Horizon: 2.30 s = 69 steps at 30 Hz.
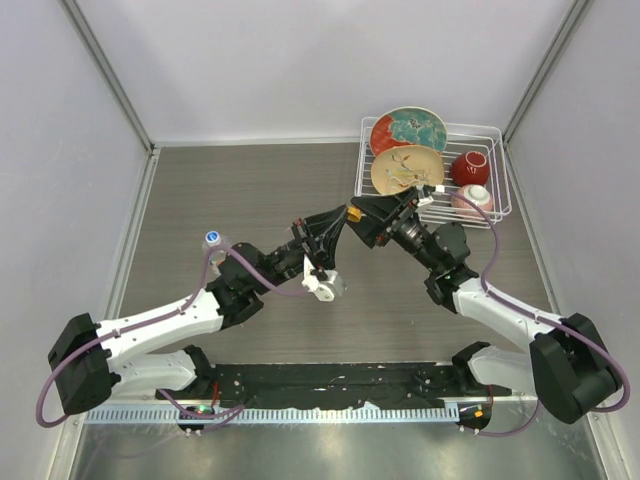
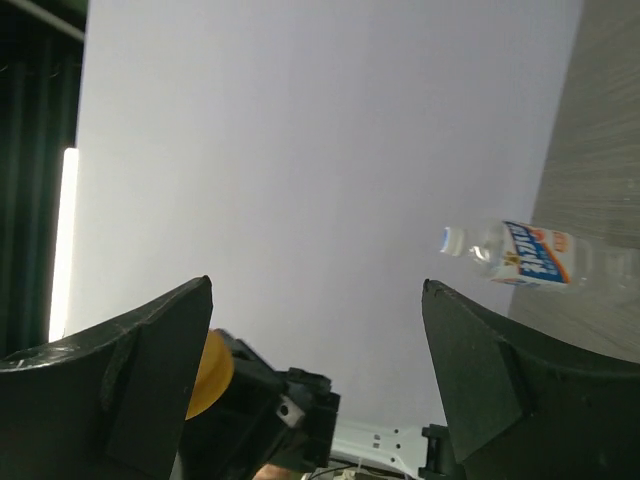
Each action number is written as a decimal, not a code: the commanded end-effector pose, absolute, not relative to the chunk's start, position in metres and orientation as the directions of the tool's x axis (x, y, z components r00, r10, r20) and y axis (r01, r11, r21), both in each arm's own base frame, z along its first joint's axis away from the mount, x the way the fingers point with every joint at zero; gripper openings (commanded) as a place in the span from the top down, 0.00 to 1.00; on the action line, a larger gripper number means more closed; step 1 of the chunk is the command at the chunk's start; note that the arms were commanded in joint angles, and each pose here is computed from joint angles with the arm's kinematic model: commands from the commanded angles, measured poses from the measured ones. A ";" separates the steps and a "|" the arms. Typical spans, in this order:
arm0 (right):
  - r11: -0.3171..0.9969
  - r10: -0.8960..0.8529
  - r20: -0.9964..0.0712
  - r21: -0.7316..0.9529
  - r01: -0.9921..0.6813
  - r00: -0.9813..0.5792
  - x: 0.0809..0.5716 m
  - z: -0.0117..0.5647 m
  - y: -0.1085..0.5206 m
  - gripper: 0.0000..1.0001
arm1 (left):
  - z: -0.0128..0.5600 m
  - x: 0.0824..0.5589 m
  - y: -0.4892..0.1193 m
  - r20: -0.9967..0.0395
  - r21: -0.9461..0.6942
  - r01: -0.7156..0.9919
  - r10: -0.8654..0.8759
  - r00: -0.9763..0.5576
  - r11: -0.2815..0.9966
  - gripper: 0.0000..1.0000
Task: Screw on the bottle caps
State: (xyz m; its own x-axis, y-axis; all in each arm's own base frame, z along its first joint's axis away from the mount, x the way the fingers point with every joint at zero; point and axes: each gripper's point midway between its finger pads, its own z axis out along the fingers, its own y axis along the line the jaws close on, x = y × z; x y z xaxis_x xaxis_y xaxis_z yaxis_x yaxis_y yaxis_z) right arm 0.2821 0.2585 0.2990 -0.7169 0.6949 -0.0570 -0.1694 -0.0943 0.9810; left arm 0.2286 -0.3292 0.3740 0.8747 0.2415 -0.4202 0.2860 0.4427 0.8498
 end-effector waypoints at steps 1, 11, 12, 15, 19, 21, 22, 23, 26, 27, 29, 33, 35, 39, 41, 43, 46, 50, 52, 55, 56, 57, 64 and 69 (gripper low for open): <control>-0.233 0.669 -0.090 0.917 -0.324 -0.737 0.257 0.352 0.250 0.09 | 0.395 0.215 -0.323 -0.302 0.858 0.171 0.205 0.931 0.484 1.00; -0.276 0.680 -0.139 0.862 -0.426 -0.720 0.246 0.366 0.244 0.09 | 0.396 0.225 -0.315 -0.457 0.778 0.273 0.212 0.864 0.566 1.00; -0.286 0.676 -0.147 0.851 -0.441 -0.722 0.244 0.370 0.245 0.09 | 0.396 0.228 -0.313 -0.481 0.762 0.284 0.215 0.850 0.583 1.00; -0.324 0.646 -0.158 0.829 -0.456 -0.747 0.239 0.378 0.247 0.11 | 0.395 0.228 -0.312 -0.510 0.745 0.310 0.204 0.835 0.591 1.00; -0.367 0.583 -0.183 0.810 -0.457 -0.792 0.232 0.385 0.256 0.16 | 0.391 0.222 -0.313 -0.500 0.750 0.321 0.177 0.848 0.579 1.00; -0.382 0.563 -0.189 0.804 -0.456 -0.804 0.230 0.385 0.258 0.17 | 0.388 0.217 -0.313 -0.473 0.766 0.307 0.173 0.864 0.564 1.00; -0.392 0.554 -0.179 0.805 -0.445 -0.813 0.229 0.385 0.259 0.18 | 0.388 0.214 -0.314 -0.460 0.773 0.303 0.164 0.873 0.557 1.00; -0.394 0.549 -0.182 0.805 -0.444 -0.816 0.229 0.385 0.259 0.18 | 0.389 0.213 -0.313 -0.445 0.780 0.289 0.168 0.880 0.555 1.00; -0.400 0.516 -0.205 0.800 -0.446 -0.832 0.222 0.387 0.262 0.19 | 0.387 0.207 -0.313 -0.412 0.796 0.269 0.161 0.897 0.542 1.00; -0.406 0.505 -0.222 0.792 -0.456 -0.834 0.218 0.389 0.262 0.19 | 0.388 0.206 -0.311 -0.395 0.802 0.252 0.164 0.904 0.541 1.00; -0.414 0.493 -0.240 0.781 -0.468 -0.836 0.213 0.393 0.262 0.20 | 0.383 0.204 -0.312 -0.385 0.811 0.250 0.162 0.908 0.529 1.00; -0.425 0.463 -0.289 0.757 -0.496 -0.838 0.202 0.400 0.262 0.21 | 0.384 0.203 -0.310 -0.385 0.808 0.248 0.160 0.909 0.534 1.00; -0.427 0.449 -0.310 0.749 -0.506 -0.838 0.197 0.401 0.262 0.23 | 0.387 0.204 -0.310 -0.387 0.805 0.249 0.159 0.908 0.539 1.00; -0.429 0.434 -0.335 0.740 -0.518 -0.837 0.189 0.400 0.261 0.27 | 0.389 0.205 -0.308 -0.399 0.796 0.252 0.163 0.902 0.550 1.00; -0.428 0.424 -0.348 0.737 -0.524 -0.836 0.185 0.398 0.261 0.27 | 0.390 0.205 -0.307 -0.400 0.793 0.251 0.163 0.902 0.555 1.00; -0.425 0.423 -0.350 0.738 -0.524 -0.836 0.183 0.396 0.260 0.27 | 0.391 0.206 -0.306 -0.405 0.790 0.253 0.165 0.899 0.559 1.00; -0.425 0.425 -0.354 0.734 -0.530 -0.833 0.181 0.396 0.259 0.27 | 0.390 0.207 -0.305 -0.409 0.789 0.256 0.167 0.897 0.558 1.00; -0.424 0.431 -0.365 0.725 -0.542 -0.825 0.180 0.399 0.259 0.30 | 0.387 0.207 -0.304 -0.416 0.789 0.262 0.170 0.893 0.556 1.00; -0.423 0.435 -0.374 0.718 -0.552 -0.819 0.178 0.401 0.258 0.31 | 0.387 0.207 -0.302 -0.422 0.786 0.267 0.169 0.891 0.558 1.00; -0.411 0.442 -0.387 0.715 -0.566 -0.809 0.179 0.403 0.258 0.34 | 0.384 0.207 -0.301 -0.425 0.787 0.269 0.171 0.889 0.555 1.00; -0.407 0.443 -0.389 0.715 -0.568 -0.808 0.179 0.402 0.259 0.35 | 0.384 0.207 -0.301 -0.426 0.786 0.269 0.172 0.888 0.556 1.00; -0.405 0.442 -0.390 0.716 -0.568 -0.807 0.179 0.402 0.259 0.36 | 0.383 0.206 -0.301 -0.428 0.786 0.272 0.171 0.887 0.556 1.00; -0.389 0.449 -0.418 0.704 -0.594 -0.790 0.178 0.405 0.259 0.39 | 0.380 0.208 -0.299 -0.444 0.781 0.284 0.176 0.879 0.556 1.00; -0.349 0.454 -0.441 0.711 -0.610 -0.774 0.181 0.404 0.262 0.43 | 0.377 0.207 -0.299 -0.448 0.783 0.290 0.176 0.876 0.551 1.00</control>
State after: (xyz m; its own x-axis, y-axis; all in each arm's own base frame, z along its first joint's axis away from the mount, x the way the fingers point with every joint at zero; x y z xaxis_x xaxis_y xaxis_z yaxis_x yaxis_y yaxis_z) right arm 0.2086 0.2743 0.3604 -0.8627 0.4180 -0.2846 -0.4265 -0.2993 0.8535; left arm 0.2060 -0.3089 0.3695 0.8802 0.1780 -0.4400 0.3015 0.5064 0.8079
